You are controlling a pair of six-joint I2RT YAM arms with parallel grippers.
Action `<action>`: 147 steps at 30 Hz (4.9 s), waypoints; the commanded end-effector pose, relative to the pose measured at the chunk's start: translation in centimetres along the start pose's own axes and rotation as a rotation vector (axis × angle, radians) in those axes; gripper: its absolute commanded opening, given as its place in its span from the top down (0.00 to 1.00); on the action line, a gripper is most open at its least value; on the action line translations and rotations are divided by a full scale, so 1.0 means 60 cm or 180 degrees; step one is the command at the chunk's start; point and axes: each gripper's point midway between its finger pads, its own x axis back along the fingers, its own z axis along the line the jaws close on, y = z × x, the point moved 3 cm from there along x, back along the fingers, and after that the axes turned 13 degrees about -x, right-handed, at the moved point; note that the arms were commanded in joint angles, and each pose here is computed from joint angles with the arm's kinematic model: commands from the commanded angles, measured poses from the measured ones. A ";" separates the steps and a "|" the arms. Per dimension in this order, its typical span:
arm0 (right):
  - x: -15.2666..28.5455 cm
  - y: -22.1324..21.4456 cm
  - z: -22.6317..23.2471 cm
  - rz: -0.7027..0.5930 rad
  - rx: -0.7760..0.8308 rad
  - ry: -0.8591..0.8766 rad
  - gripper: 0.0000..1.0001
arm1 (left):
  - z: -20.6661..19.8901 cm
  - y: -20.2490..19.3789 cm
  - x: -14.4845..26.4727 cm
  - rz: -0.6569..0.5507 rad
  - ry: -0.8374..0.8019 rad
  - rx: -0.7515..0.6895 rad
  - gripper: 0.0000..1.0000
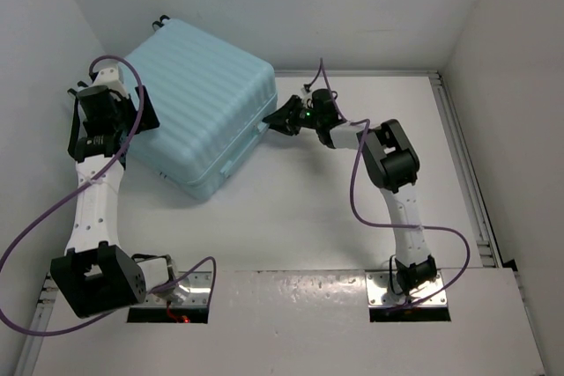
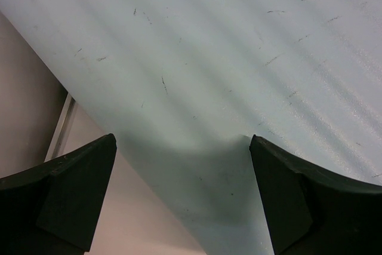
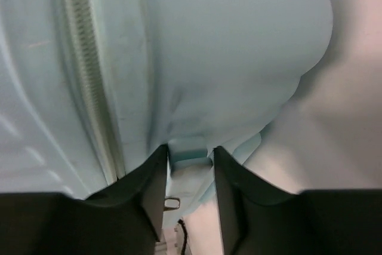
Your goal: Pack the luggage
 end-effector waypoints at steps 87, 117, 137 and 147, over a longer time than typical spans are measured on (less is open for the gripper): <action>0.179 0.156 0.144 -0.0584 0.2276 0.0877 0.56 | -0.260 -0.036 -0.149 0.0397 -0.1028 0.1129 0.01; 0.422 -0.170 -0.037 -0.1122 0.3064 -0.0914 0.57 | -0.219 -0.091 0.174 -0.0657 -0.1423 -0.1804 0.01; 0.300 -0.133 0.004 -0.2125 0.3037 -0.1324 0.42 | -0.232 -0.121 0.160 -0.0621 -0.1306 -0.1811 0.01; 0.255 -0.116 0.007 -0.2018 0.3135 -0.1283 0.59 | -0.236 -0.128 0.156 -0.0580 -0.1307 -0.1806 0.01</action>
